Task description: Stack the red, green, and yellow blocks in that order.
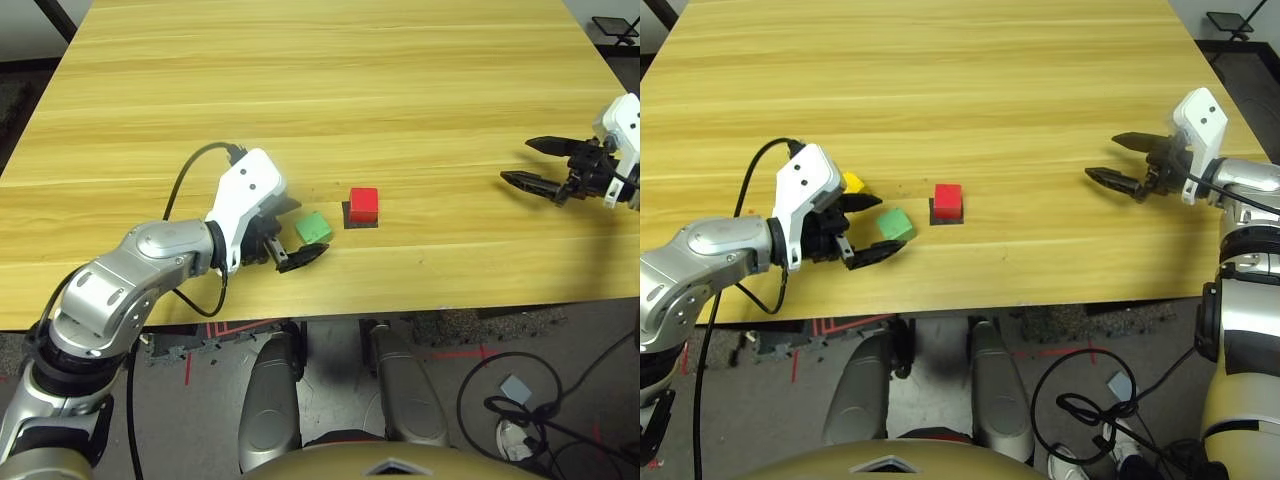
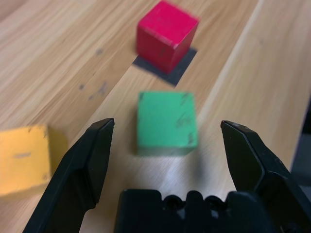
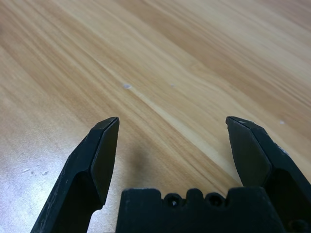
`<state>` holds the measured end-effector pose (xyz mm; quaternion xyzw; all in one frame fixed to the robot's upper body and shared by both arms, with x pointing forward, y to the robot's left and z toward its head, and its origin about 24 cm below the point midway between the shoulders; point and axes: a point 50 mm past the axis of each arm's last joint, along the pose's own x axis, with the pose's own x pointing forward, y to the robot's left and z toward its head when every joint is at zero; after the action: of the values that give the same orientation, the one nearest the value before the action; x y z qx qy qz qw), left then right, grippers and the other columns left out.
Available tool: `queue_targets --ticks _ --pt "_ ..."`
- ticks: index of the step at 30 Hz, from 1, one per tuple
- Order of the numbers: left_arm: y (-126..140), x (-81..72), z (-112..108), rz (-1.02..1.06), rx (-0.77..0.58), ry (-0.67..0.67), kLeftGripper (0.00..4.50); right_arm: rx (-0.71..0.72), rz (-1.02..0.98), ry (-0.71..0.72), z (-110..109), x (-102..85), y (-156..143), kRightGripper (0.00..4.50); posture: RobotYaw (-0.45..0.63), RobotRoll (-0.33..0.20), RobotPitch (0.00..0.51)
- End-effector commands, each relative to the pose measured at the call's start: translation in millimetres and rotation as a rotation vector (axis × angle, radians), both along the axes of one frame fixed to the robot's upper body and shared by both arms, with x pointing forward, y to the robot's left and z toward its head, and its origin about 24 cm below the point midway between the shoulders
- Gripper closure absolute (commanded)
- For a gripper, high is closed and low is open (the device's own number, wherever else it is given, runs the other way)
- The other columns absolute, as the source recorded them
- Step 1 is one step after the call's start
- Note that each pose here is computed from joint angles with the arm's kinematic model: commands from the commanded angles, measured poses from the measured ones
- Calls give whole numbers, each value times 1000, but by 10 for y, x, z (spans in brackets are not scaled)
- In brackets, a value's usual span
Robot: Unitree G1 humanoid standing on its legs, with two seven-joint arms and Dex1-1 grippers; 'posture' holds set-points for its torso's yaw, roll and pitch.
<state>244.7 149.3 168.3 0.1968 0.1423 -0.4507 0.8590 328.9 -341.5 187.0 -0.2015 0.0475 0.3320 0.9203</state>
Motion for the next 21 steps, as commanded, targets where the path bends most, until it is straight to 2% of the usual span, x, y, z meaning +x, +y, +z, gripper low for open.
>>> queue_targets --ticks 1,6,16,19,21 --pt "6 14 -74 2 5 17 0 50 51 -53 66 33 79 49 180 -21 283" --pt "-29 49 -113 -2 -3 18 0 97 186 -45 67 65 252 49 167 -22 284" --pt "-130 84 -150 -15 -28 26 0 116 267 -9 -7 27 314 49 154 -21 277" --pt "-158 83 -169 -18 -32 33 522 110 385 23 -44 -6 409 0 151 -20 277" --pt "-172 79 -174 -21 -36 35 1248 44 497 45 -114 -58 529 0 146 -19 278"
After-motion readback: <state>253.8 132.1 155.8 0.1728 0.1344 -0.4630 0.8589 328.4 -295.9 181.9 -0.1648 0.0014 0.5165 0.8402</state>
